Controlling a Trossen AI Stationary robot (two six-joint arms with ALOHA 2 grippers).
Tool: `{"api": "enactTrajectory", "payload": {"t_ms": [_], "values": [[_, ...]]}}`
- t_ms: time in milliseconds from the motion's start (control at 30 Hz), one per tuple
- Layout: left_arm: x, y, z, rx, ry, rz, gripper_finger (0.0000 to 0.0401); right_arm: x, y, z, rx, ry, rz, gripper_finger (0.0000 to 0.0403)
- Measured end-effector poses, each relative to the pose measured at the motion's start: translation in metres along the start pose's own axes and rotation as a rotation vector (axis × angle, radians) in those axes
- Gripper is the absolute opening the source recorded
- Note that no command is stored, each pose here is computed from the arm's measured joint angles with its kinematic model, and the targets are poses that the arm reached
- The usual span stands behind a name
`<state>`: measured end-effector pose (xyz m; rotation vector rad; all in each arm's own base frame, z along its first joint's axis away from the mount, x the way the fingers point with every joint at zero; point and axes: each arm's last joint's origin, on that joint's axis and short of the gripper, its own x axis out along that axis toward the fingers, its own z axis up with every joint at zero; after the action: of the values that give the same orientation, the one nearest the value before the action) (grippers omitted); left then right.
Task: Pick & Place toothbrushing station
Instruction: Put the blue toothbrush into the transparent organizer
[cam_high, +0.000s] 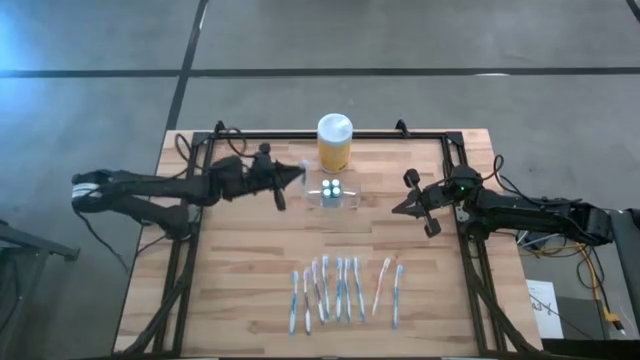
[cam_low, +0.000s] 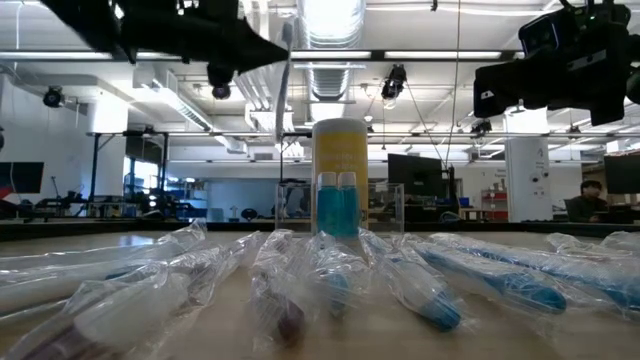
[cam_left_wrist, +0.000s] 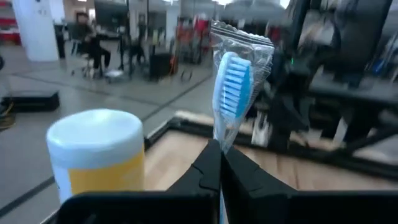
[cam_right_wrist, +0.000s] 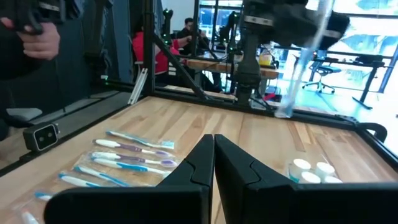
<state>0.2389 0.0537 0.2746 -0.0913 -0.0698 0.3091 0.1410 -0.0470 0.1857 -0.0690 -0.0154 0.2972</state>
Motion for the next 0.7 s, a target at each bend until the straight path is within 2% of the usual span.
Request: {"api": "enactTrajectory", "payload": {"t_ms": [133,433,700], "values": [[0.004,0.018,-0.019,-0.008,-0.045,-0.004,0.0001,0.0,0.0,0.0,-0.017,0.0,0.0,0.0008],[0.03,0.026,-0.052,0.057,-0.04,0.008,0.0001,0.0,-0.001,0.001,-0.016,-0.008,-0.029,0.0008],[0.037,0.045,-0.088,-0.052,-0.007,0.073,0.0,0.0,-0.001,0.001,-0.002,-0.008,-0.03,0.0008]]}}
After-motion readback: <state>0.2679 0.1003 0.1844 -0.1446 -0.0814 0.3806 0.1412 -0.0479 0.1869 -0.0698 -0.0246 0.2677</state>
